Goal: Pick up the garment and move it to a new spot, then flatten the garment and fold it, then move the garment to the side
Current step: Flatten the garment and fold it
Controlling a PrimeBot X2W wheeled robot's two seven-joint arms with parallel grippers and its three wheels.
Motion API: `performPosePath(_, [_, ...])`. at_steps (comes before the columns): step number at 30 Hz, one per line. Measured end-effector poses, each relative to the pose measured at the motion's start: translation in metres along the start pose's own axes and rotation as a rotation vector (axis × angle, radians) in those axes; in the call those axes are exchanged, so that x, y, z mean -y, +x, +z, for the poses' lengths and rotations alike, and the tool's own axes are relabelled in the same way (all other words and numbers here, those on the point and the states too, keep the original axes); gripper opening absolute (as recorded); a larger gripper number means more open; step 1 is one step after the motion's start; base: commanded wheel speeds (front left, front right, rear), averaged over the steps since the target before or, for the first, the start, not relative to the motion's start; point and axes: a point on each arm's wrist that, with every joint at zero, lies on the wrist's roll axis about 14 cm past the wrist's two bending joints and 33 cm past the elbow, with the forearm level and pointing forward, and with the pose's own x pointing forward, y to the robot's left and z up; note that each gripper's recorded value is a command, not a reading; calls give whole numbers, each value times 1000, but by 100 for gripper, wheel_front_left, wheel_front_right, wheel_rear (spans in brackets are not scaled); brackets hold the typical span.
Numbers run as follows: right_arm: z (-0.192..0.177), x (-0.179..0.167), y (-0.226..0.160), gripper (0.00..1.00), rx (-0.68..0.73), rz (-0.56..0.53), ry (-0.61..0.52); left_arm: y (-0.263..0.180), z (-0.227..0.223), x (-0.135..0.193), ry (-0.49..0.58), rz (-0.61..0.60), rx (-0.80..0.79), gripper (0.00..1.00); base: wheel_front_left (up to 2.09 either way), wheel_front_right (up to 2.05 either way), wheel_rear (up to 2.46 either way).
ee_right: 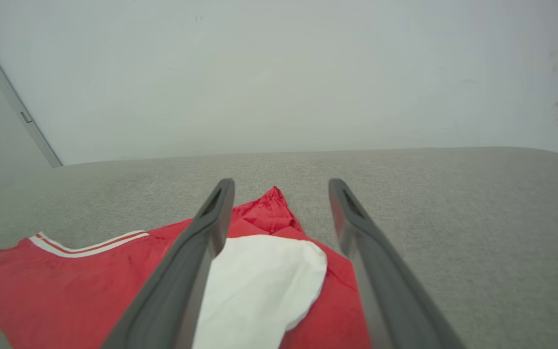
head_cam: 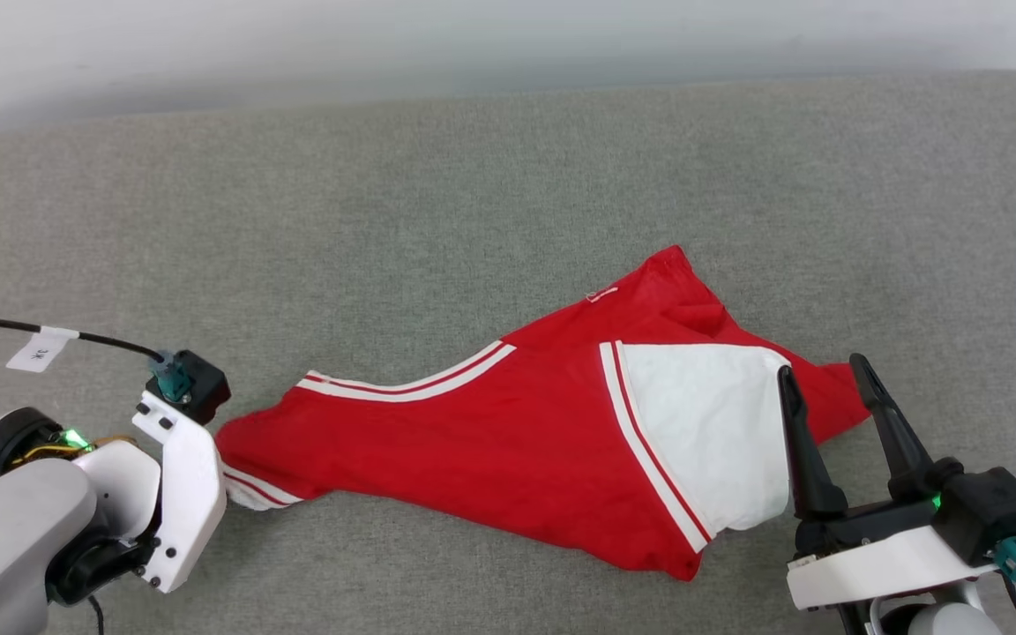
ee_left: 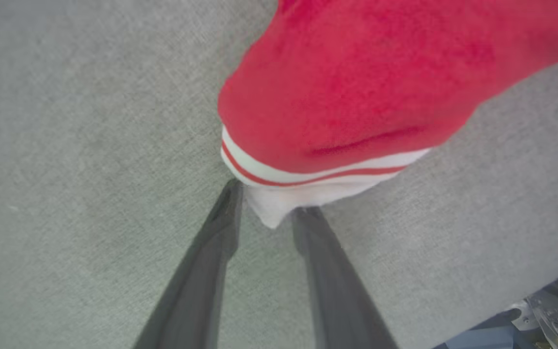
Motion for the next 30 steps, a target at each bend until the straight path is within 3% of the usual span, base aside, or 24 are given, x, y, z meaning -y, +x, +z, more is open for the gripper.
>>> performPosePath(12, [42, 19, -17, 100, 109, -49, -59, -88, 57, -27, 36, 257, 505, 100, 0, 0, 0])
performPosePath(20, [101, 32, 8, 100, 239, 21, -246, -141, 83, -20, -37, 459, 923, 100, 0, 0, 0])
performPosePath(25, [118, 29, 37, 100, 150, 119, -399, -143, 78, -12, -150, 538, 1018, 100, 0, 0, 0])
performPosePath(30, [102, 20, 53, 100, -52, 215, -477, -151, 81, -11, -200, 614, 1085, 100, 0, 0, 0])
